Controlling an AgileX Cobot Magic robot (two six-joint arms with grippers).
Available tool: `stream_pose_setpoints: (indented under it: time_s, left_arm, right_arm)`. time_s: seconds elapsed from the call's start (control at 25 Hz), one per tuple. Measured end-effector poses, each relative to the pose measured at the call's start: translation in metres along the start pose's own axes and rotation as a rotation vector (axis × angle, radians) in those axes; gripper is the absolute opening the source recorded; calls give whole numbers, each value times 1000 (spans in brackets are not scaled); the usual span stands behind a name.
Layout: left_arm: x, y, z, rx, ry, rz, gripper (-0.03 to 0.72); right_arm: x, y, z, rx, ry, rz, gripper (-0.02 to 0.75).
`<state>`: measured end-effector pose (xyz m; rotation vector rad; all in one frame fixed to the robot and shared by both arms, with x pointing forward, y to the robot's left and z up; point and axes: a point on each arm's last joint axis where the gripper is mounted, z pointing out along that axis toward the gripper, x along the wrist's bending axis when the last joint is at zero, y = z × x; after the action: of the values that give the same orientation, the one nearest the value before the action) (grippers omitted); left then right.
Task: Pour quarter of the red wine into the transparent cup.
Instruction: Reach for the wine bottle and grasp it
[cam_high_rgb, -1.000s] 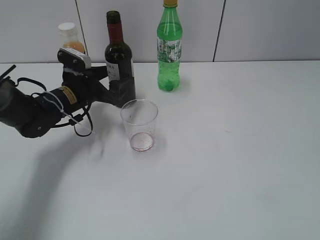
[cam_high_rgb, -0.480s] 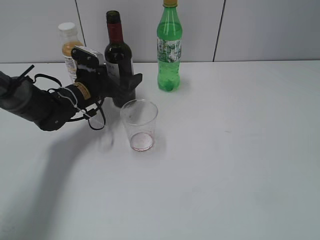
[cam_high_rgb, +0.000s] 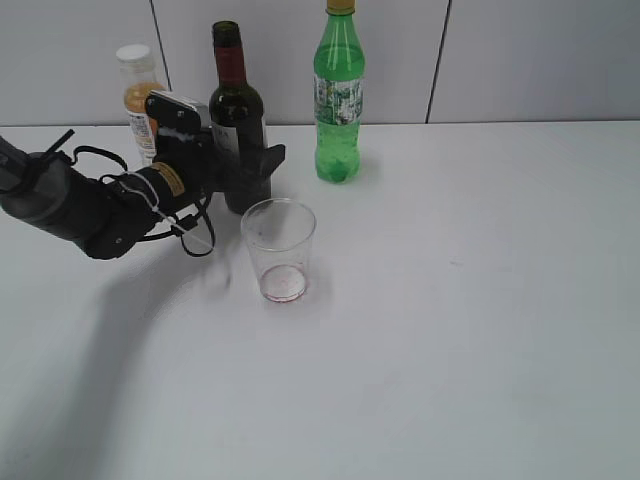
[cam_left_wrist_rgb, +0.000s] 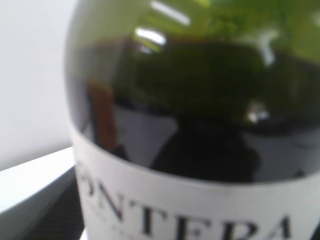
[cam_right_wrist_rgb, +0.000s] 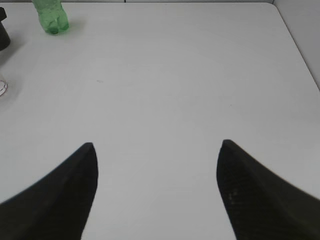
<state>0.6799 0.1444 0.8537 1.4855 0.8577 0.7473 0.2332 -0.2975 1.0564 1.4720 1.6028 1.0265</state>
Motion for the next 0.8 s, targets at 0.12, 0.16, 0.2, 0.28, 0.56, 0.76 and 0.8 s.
stream_pose_setpoints:
  time_s: [0.12,0.16,0.2,0.28,0.56,0.76,0.8]
  left_arm:
    - [0,0,0,0,1,-1,694]
    - [0,0,0,0,1,-1,694]
    - [0,0,0,0,1,-1,694]
    - [0,0,0,0,1,-1,694]
    - [-1,0,0,2,-1,-1,641]
    - [-1,0,0,2,-4,1,551]
    - [-1,0,0,1,-4,2,551]
  right_arm:
    - [0,0,0,0,0,0,593]
    - [0,0,0,0,0,0,593]
    - [0,0,0,0,0,0,593]
    - [0,0,0,0,0,0,593]
    - [0,0,0,0,0,0,593]
    - [0,0,0,0,0,0,593]
    - [0,0,0,0,0,0,593]
